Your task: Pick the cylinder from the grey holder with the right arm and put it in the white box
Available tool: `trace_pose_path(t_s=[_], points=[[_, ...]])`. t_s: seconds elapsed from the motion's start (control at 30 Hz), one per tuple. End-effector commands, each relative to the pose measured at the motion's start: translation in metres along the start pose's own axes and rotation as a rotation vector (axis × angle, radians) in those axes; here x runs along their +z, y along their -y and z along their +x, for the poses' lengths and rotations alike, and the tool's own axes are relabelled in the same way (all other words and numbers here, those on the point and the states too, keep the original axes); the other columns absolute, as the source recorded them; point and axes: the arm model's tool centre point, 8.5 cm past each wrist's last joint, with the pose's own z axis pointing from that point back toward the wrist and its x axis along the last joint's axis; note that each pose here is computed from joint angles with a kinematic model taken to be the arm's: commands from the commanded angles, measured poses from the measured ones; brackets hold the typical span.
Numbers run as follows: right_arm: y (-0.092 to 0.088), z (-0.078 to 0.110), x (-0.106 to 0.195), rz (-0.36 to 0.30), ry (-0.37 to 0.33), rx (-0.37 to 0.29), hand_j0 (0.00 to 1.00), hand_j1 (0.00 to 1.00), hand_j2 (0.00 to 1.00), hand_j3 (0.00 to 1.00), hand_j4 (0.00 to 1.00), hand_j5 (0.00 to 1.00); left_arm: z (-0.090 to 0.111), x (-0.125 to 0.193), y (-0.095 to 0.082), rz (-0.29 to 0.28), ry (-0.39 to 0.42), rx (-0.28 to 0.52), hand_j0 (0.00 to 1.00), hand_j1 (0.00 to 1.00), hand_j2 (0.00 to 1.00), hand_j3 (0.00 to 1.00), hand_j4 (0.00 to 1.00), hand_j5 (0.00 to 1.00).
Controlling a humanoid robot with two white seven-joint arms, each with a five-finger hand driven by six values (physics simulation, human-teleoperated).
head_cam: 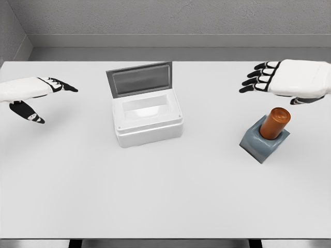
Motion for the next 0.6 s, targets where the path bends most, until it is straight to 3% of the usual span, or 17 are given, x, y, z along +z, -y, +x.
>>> trace_pose_path(t_s=[0.0,0.17,0.2,0.23,0.3,0.33,0.4,0.43,0.5,0.57], points=[[0.001,0.0,0.0,-0.005,-0.001,-0.002,1.0,1.0,1.0,1.0,1.0,1.0,0.0,0.001,0.0,0.003,-0.001,0.005,1.0,1.0,1.0,1.0,1.0,1.0],[0.002,-0.004,0.006,-0.002,-0.015,-0.005,1.0,1.0,1.0,1.0,1.0,1.0,-0.003,0.003,-0.001,0.002,-0.01,0.007,1.0,1.0,1.0,1.0,1.0,1.0],[0.004,-0.01,0.013,-0.006,-0.039,-0.005,1.0,1.0,1.0,1.0,1.0,1.0,-0.003,0.004,0.0,-0.005,-0.011,0.006,1.0,1.0,1.0,1.0,1.0,1.0],[0.027,-0.028,0.05,-0.05,-0.14,0.031,1.0,1.0,1.0,1.0,1.0,1.0,0.002,-0.003,0.007,-0.035,0.007,-0.001,1.0,1.0,1.0,1.0,1.0,1.0],[0.024,-0.031,0.068,-0.012,-0.172,0.034,1.0,1.0,1.0,1.0,1.0,1.0,0.009,-0.01,0.012,-0.047,0.031,-0.001,1.0,1.0,1.0,1.0,1.0,1.0],[0.019,-0.03,0.072,0.017,-0.178,0.032,1.0,1.0,1.0,1.0,1.0,1.0,0.002,-0.011,0.017,-0.046,0.017,0.029,1.0,1.0,1.0,1.0,1.0,1.0],[0.01,-0.015,0.065,0.073,-0.128,0.047,1.0,1.0,1.0,1.0,1.0,1.0,-0.001,-0.015,0.033,-0.091,0.012,0.049,1.0,1.0,1.0,1.0,1.0,1.0],[0.007,-0.014,0.067,0.088,-0.127,0.041,1.0,1.0,1.0,1.0,1.0,1.0,0.001,-0.017,0.037,-0.104,0.032,0.08,1.0,1.0,1.0,1.0,1.0,1.0],[-0.001,-0.011,0.061,0.099,-0.11,0.025,1.0,1.0,1.0,1.0,1.0,1.0,0.009,-0.016,0.044,-0.111,0.108,0.215,1.0,1.0,1.0,1.0,1.0,1.0],[-0.019,-0.003,0.046,0.132,-0.062,-0.008,1.0,1.0,1.0,1.0,1.0,1.0,0.005,-0.007,0.037,0.007,0.164,0.402,1.0,1.0,1.0,1.0,1.0,1.0]])
